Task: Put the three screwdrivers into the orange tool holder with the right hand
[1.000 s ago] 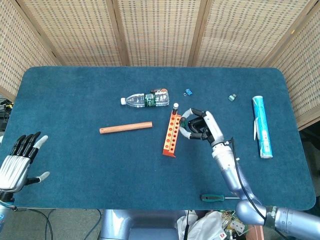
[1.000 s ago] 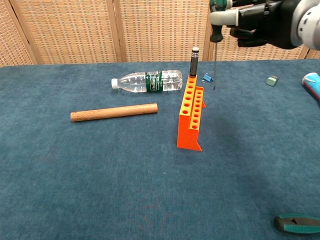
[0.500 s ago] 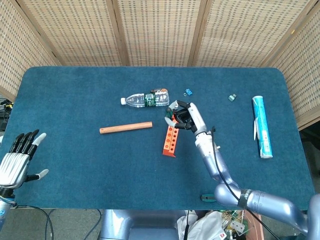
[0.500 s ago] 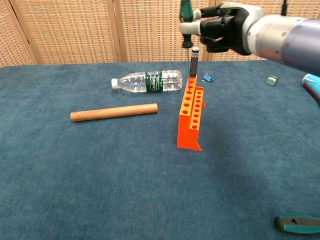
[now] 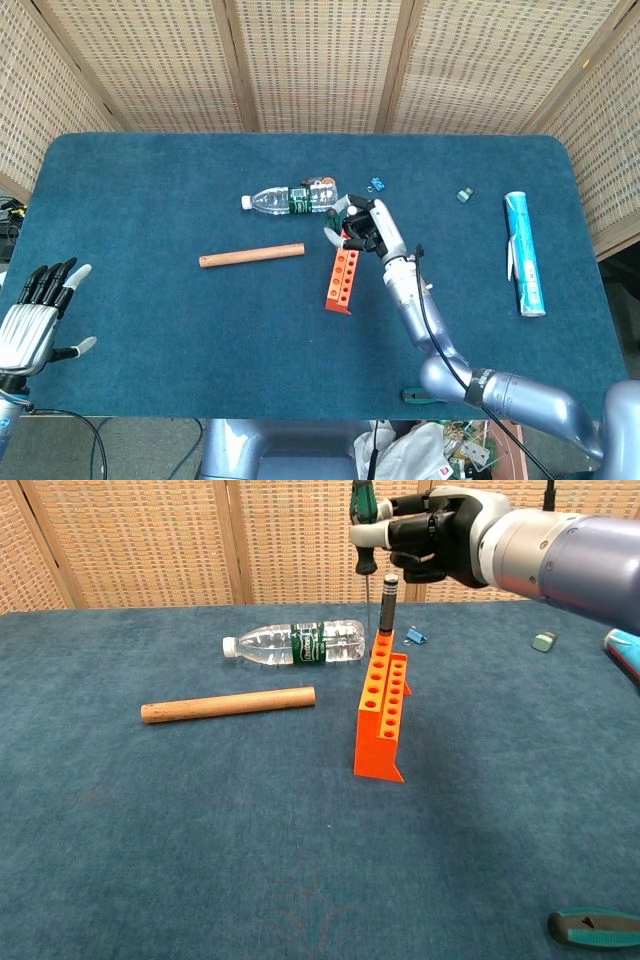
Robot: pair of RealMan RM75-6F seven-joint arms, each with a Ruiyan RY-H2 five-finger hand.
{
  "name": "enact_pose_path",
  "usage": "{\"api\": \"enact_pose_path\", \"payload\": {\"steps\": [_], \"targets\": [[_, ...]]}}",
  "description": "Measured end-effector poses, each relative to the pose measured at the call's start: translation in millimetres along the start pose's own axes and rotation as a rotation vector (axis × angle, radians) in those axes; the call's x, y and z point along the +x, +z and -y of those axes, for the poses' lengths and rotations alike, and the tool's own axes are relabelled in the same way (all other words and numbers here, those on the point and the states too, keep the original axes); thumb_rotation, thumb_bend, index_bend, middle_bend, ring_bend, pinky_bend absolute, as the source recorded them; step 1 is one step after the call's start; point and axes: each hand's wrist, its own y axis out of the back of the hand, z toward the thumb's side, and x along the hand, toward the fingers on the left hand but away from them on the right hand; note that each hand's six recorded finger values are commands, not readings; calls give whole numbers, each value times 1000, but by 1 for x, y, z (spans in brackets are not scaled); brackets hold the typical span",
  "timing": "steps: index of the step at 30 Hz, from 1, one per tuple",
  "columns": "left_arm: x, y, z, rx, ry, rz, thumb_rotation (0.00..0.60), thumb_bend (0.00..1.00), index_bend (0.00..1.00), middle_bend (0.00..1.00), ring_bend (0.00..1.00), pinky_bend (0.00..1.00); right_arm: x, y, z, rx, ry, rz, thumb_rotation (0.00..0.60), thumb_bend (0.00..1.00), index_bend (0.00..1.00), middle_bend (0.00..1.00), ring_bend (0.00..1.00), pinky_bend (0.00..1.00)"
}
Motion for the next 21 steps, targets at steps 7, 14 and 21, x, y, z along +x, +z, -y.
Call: {"api": "enact_pose_path", "payload": {"steps": [7, 14, 21], "targets": [[-1, 1, 1, 4, -1, 4, 600, 0, 0, 0, 0, 0, 3, -2, -6, 6, -2, 7, 600, 586, 648, 956, 864, 1000], [-1, 2, 1, 6, -2, 6, 600, 0, 0, 0, 0, 0, 5, -5, -10, 4, -8, 13, 600, 585, 648, 956, 864, 1000], [-2, 3, 1, 7, 0, 6, 600, 0, 0, 0, 0, 0, 5, -8, -12, 8, -10, 18, 600, 586, 650, 956, 864, 1000]]}}
